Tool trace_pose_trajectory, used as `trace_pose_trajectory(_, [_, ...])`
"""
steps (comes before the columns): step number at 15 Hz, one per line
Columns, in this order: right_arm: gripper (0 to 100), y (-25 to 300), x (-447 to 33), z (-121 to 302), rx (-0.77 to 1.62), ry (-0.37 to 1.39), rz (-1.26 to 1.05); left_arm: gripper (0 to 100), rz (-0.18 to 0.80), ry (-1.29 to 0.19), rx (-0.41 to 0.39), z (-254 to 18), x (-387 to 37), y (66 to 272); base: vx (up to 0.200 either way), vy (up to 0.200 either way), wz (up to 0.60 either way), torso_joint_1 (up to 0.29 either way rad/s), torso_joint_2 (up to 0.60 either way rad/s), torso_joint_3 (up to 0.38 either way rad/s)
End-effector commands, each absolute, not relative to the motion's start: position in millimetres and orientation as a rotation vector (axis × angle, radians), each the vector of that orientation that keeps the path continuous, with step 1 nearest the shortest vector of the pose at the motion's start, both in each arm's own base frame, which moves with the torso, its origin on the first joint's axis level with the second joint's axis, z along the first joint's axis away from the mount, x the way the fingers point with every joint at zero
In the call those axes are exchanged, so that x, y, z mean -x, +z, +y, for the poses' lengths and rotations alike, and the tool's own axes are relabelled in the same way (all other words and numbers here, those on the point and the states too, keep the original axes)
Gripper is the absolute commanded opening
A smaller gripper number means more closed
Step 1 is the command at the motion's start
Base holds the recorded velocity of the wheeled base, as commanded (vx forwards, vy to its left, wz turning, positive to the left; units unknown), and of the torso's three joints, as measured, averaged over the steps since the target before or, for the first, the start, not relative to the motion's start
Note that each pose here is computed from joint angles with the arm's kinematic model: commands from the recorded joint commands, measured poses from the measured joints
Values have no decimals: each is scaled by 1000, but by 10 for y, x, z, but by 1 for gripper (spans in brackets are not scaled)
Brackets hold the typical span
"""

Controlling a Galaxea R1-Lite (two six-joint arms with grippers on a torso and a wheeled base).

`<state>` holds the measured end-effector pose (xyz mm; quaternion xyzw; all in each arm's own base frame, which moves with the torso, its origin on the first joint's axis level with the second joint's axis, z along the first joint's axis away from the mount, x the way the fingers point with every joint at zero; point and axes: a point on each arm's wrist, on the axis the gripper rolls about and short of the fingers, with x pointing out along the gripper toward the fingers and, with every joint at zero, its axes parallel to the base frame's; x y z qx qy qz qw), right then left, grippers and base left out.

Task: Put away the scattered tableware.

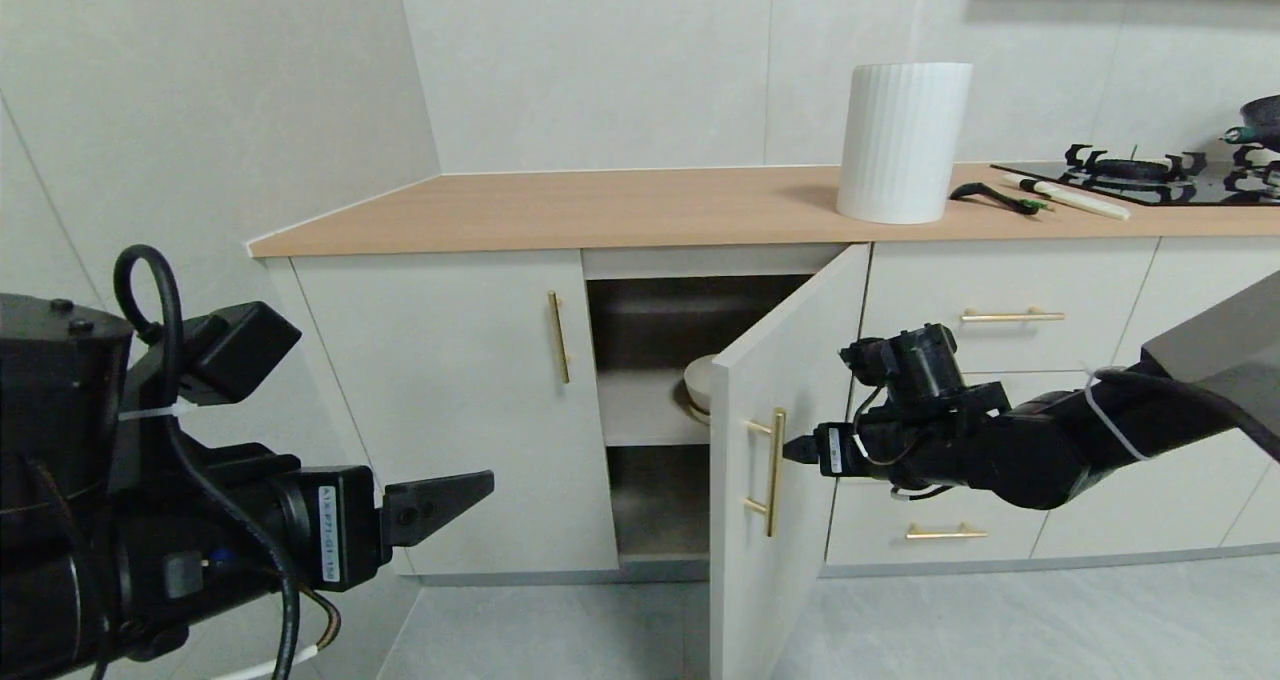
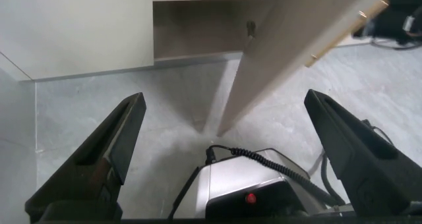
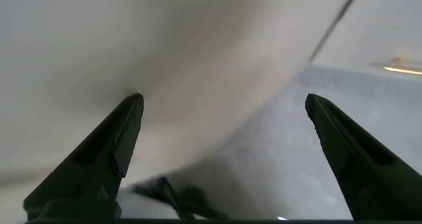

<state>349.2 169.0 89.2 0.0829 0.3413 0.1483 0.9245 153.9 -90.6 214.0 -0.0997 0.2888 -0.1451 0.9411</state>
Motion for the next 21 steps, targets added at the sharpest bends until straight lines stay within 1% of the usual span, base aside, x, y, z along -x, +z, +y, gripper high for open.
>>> trace_pose_trajectory(1, [100,728,-3556,1798,-201,302,708,100,597,-295,201,-914,-1549,2126,0,0,0,0,0,0])
trace_pose_trajectory(4, [100,629,-3599,1838,-197,293,719,100,603,-291,197,-909,-1547,2120,0,0,0,0,0,0])
trace_pose_trajectory(9, [100,571,-3684,1930,-243,254,710,100,603,-292,196,-911,-1545,2120,200,0,0,-2,2,1])
trace_pose_trajectory(12, [100,594,-3704,1955,-273,248,703,100,600,-293,198,-910,-1543,2124,200,0,0,7,1,5])
trace_pose_trajectory(15, [100,605,-3843,2036,-401,215,684,100,597,-292,198,-908,-1541,2128,0,0,0,0,0,0])
trace_pose_trajectory(21, [100,549,-4109,2133,-505,90,605,100,600,-293,198,-910,-1543,2121,0,0,0,0,0,0])
